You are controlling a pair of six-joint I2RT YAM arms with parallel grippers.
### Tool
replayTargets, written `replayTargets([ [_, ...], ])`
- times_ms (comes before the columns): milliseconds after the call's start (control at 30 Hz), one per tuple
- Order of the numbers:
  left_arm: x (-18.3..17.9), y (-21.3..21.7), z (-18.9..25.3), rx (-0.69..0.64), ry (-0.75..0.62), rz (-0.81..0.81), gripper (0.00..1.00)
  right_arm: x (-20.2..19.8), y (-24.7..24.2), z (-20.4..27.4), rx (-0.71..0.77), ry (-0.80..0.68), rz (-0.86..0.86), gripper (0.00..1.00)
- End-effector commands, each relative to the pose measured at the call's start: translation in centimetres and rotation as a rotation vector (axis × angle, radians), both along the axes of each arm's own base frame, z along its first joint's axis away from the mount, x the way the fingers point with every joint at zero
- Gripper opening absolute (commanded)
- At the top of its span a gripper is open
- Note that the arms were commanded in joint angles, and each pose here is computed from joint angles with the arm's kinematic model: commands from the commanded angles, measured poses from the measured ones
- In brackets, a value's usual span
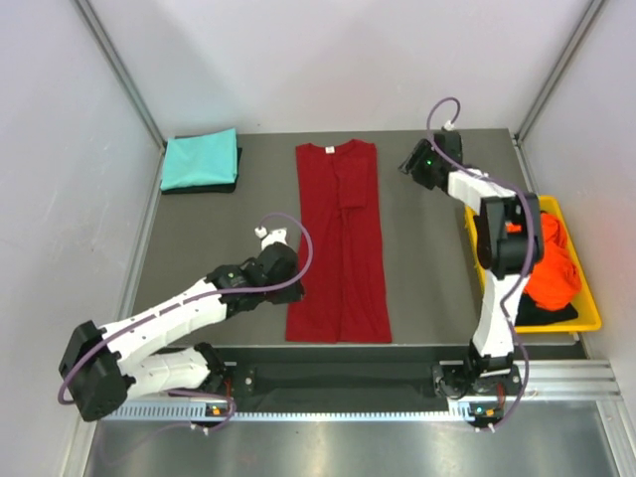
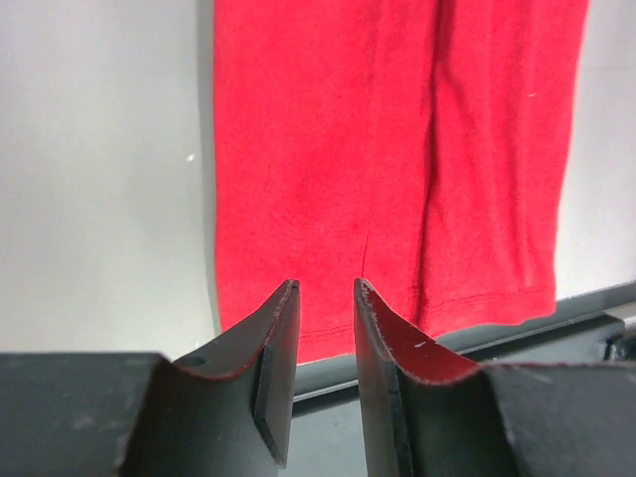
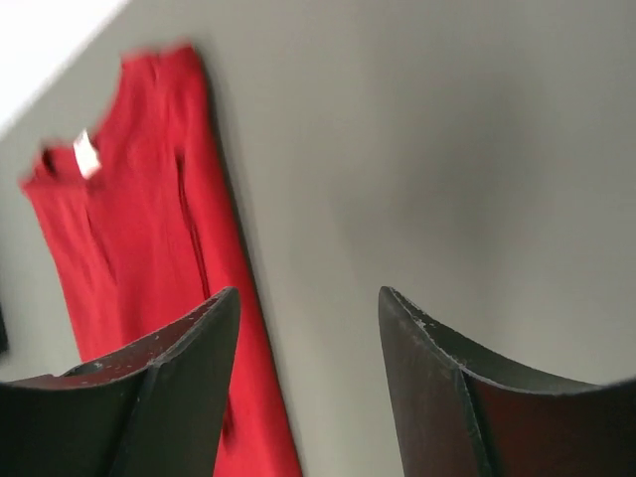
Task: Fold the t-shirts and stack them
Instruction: Fold the tshirt
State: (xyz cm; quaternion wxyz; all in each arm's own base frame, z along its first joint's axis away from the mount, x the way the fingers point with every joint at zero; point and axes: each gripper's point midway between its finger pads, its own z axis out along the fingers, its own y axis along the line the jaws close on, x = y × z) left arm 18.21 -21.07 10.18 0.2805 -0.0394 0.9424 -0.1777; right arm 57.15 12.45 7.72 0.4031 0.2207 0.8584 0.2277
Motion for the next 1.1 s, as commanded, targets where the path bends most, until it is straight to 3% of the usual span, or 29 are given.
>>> replayTargets([
  [0,0.8,-0.2,1.1,-0.02,0.001,-0.109,0.34,-7.1,0.0,2.7,-0.093,0.13,0.166,0.59],
  [33,1.3,0.0,0.8,-0.052,0.025,-0.102,0.34,-9.7,0.0,1.8,-0.09,0.214,0.193,0.59],
  [67,0.9,-1.5,1.3,-0.145,0.055,-0.159,0.34,-11.5,0.7,3.5,-0.077,0.207,0.228,0.59],
  [133,0.8,-1.6,1.0,-0.175,0.086,-0.182,0.34,-16.6,1.3,1.5,-0.08,0.298,0.271,0.59],
  [267,0.5,-0.7,0.0,-0.11,0.105,-0.202,0.34,-23.9,3.9,3.2,-0.014,0.317,0.377,0.6],
  [467,-1.5,1.6,-3.6,-0.013,0.2,-0.187,0.37,-33.6,5.9,0.6,-0.044,0.429,0.482,0.64],
  [633,-2.5,1.9,-4.2,-0.085,0.187,-0.134,0.43,-37.8,5.6,-0.9,-0.121,0.454,0.504,0.66],
  [833,-3.7,2.1,-5.7,-0.128,0.226,-0.098,0.44,-41.5,7.0,-2.7,-0.016,0.465,0.569,0.64],
  [1067,-4.5,1.2,-6.5,-0.209,0.256,-0.086,0.36,-43.4,6.9,-4.0,-0.001,0.479,0.581,0.6],
])
